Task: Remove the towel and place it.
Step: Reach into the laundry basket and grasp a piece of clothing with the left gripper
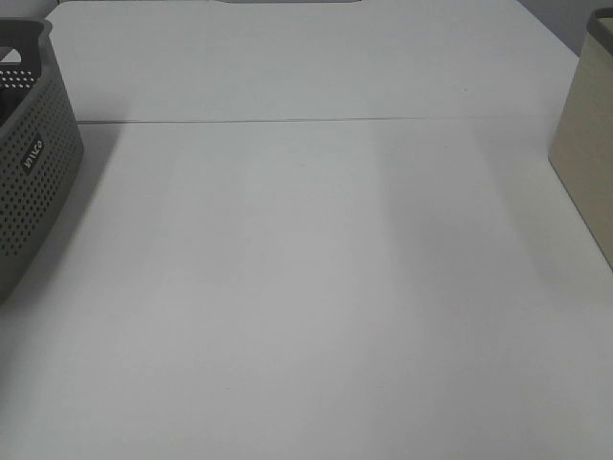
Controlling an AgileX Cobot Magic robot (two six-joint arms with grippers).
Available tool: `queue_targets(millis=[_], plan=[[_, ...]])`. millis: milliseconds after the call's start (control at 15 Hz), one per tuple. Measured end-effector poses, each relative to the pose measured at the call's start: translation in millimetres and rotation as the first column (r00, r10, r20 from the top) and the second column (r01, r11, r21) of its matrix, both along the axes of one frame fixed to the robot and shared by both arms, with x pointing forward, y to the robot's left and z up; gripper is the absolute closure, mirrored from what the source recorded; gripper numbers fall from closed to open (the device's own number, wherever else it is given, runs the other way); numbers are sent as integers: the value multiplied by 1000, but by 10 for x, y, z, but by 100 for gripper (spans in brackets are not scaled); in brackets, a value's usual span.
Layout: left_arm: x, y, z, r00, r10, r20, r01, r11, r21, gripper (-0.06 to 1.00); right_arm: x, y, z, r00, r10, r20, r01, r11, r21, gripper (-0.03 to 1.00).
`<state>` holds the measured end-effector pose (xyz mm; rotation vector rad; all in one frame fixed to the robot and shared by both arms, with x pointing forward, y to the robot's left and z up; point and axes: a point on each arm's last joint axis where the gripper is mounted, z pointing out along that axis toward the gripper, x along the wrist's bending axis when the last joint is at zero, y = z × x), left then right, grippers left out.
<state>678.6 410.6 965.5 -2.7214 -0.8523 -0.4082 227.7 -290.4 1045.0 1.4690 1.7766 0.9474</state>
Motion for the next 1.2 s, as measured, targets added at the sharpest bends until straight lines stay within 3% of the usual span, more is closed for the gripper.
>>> queue_targets(millis=[333, 600, 867, 1200], plan=[[-33, -14, 107, 999, 35, -26, -36, 999, -22, 24, 0, 0, 0, 1000, 0, 0, 0, 1000, 0, 27], [33, -16, 294, 999, 33, 38, -32, 999, -29, 24, 0, 0, 0, 1000, 0, 0, 0, 1000, 0, 27], [46, -54, 268, 999, 12, 34, -9, 997, -71, 24, 0, 0, 0, 1000, 0, 0, 0, 1000, 0, 27], [110, -39, 255, 996, -14, 89, 18, 999, -49, 30, 0, 0, 0, 1000, 0, 0, 0, 1000, 0, 27]])
